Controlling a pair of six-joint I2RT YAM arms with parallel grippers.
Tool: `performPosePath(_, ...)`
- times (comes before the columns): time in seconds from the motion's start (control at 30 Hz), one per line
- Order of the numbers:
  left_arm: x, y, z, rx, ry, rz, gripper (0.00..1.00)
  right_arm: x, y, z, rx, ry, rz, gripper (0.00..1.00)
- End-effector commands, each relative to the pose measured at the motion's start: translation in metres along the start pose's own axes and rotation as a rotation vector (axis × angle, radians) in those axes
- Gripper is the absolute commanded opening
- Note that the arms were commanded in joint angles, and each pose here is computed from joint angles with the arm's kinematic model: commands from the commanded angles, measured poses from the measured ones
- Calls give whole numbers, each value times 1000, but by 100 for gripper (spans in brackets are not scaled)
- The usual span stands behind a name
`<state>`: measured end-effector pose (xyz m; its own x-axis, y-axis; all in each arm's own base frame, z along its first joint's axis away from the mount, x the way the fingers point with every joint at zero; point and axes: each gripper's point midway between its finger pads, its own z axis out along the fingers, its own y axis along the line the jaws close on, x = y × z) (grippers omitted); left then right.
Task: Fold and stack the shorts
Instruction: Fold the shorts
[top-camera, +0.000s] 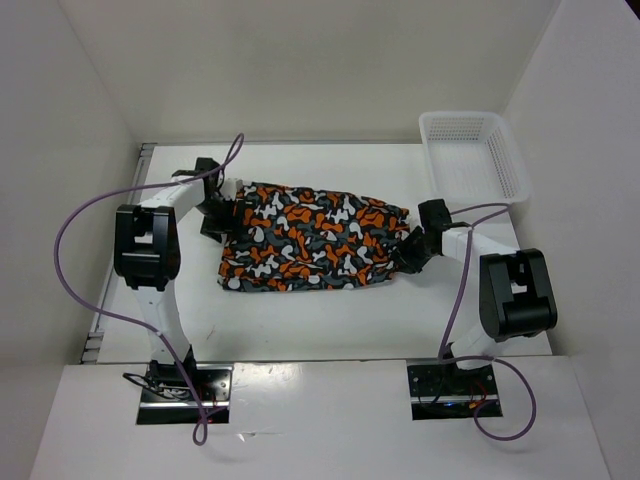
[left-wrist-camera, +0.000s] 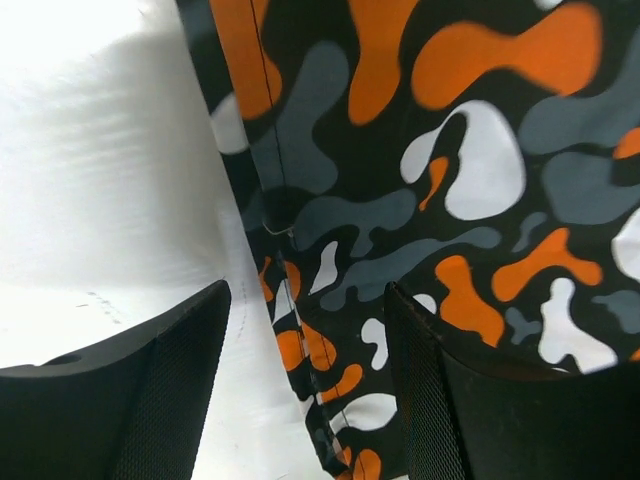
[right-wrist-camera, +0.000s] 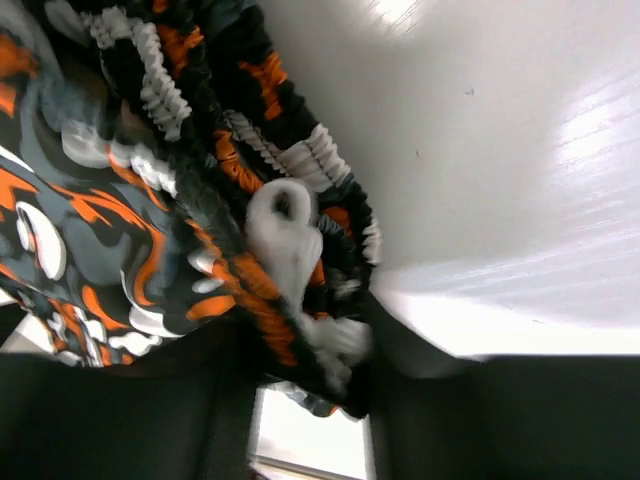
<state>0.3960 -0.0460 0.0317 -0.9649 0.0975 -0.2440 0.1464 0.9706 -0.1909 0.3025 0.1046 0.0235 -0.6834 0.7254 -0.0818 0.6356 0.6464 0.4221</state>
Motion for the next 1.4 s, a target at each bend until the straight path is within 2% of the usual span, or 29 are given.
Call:
performPosePath(0.0, -4, -3, -10, 5, -56, 15, 71, -15, 10, -6, -48, -46, 0, 38)
performPosePath(0.03, -3, -3, -8, 5, -57, 15, 71, -17, 11, -9, -52, -60, -2, 27)
performPosePath(0.13, 2, -6, -4, 27, -48, 13, 71, -28, 18, -15, -69, -94, -18, 9)
performPosePath(0.2, 7, -7, 2, 38, -28, 8, 71, -35, 28, -23, -97, -118, -61, 1)
performPosePath(0.4, 9, -18, 5, 63, -32, 31, 71, -69, 55, -64, -92, -245, -195, 0)
performPosePath(0.5, 11, -33, 9, 116, -21, 48, 71, -81, 87, -98, -111, -331, -323, 0)
performPosePath(0.6, 17, -48, 20, 160, 19, 62, 66, -71, 123, -102, -65, -351, -512, 0)
performPosePath(0.67, 19, -55, 27, 189, 37, 67, 56, -53, 149, -93, -20, -329, -635, 0)
performPosePath(0.73, 18, -62, 31, 216, 45, 74, 51, -42, 181, -95, -23, -335, -766, 0)
performPosePath(0.77, 16, -67, 33, 245, 45, 73, 49, -13, 183, -68, 31, -256, -867, 0)
performPosePath(0.83, 16, -77, 35, 275, 52, 85, 49, 9, 210, -65, 40, -249, -1042, 0)
performPosePath(0.87, 16, -83, 37, 289, 63, 95, 49, 39, 217, -56, 67, -232, -1150, 0)
performPosePath(0.9, 12, -89, 35, 301, 53, 108, 49, 57, 201, -28, 165, -152, -1232, 0)
performPosePath(0.93, 15, -93, 39, 304, 67, 116, 49, 69, 212, -24, 157, -166, -1306, 0)
performPosePath(0.97, 11, -94, 38, 304, 57, 119, 49, 102, 212, -18, 120, -109, -1372, 0)
performPosePath(1.1, 11, -89, 45, 283, 50, 122, 48, 168, 219, -4, 32, -17, -1510, 0)
performPosePath(1.23, 16, -91, 53, 304, 69, 115, 45, 210, 231, 5, -54, 33, -1570, 0)
performPosePath(1.37, 14, -91, 51, 304, 67, 116, 44, 223, 241, 11, -87, 48, -1556, 0)
